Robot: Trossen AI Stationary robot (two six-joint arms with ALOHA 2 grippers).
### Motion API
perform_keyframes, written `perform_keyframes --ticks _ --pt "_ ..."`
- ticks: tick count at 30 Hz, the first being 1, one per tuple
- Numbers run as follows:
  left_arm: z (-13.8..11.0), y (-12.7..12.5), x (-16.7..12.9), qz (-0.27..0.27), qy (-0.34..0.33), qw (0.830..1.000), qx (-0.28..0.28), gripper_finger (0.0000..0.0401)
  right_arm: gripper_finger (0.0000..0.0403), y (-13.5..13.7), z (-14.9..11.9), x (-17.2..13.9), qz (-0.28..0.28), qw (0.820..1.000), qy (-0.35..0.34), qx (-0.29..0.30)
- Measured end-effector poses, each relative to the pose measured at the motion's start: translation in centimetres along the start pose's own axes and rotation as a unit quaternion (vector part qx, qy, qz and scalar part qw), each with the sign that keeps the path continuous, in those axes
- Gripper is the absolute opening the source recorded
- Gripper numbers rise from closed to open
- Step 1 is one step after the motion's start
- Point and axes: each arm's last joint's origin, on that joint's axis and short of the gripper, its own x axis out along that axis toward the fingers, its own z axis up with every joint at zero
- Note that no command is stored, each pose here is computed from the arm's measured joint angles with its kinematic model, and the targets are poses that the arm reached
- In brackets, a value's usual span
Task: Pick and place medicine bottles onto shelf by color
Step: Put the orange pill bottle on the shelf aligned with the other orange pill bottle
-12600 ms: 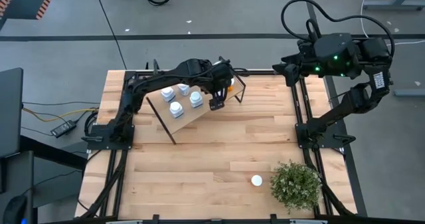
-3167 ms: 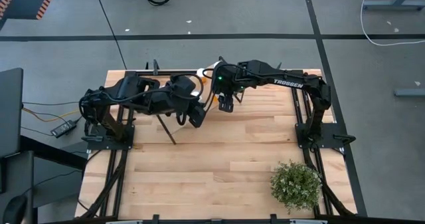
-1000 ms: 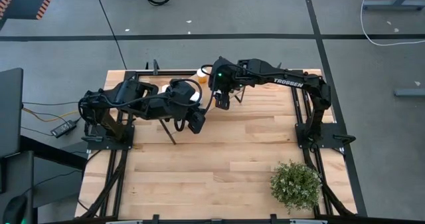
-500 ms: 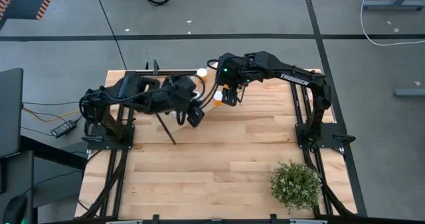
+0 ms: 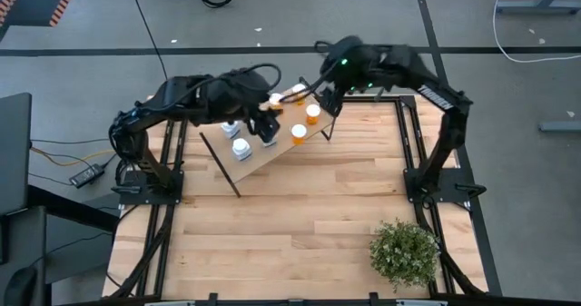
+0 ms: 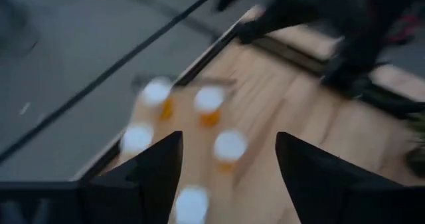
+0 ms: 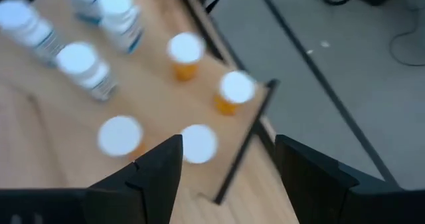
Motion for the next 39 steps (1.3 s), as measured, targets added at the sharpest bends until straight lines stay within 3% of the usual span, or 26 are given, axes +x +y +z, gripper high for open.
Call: perform_keyframes --ticks 5,8,15,23,28,32,39 --pt "2.0 -1.4 0.4 -0.082 -0.085 0.99 0.072 0.0256 0.0245 -2.5 -0.5 -2.4 -0.025 0.999 -0.034 0.033" --pt "2.4 -1.9 1.8 -0.098 -0.096 0.985 0.106 0.0254 0.0245 -3.9 -1.2 -4.6 -0.038 0.996 -0.057 0.051" --pt "1.7 -2.1 8.4 -0.124 -0.014 0.984 0.125 0.0257 0.0245 -6.4 -2.2 -9.4 -0.073 0.983 -0.155 0.071" --pt "0.9 -1.0 13.5 -0.206 0.072 0.969 0.114 0.0273 0.0245 -8.0 -3.5 -11.9 -0.108 0.976 -0.175 0.066" --pt "-0.2 0.5 13.6 -0.209 0.133 0.953 0.175 0.0283 0.0245 -9.1 -3.8 -11.9 -0.131 0.973 -0.17 0.083" --pt "-0.4 0.5 13.7 -0.206 0.139 0.946 0.207 0.0292 0.0245 -9.5 -3.9 -11.9 -0.137 0.972 -0.169 0.092" --pt "-1.7 -0.4 16.9 -0.172 0.166 0.937 0.254 0.0305 0.0245 -9.5 -3.9 -11.9 -0.14 0.973 -0.167 0.081"
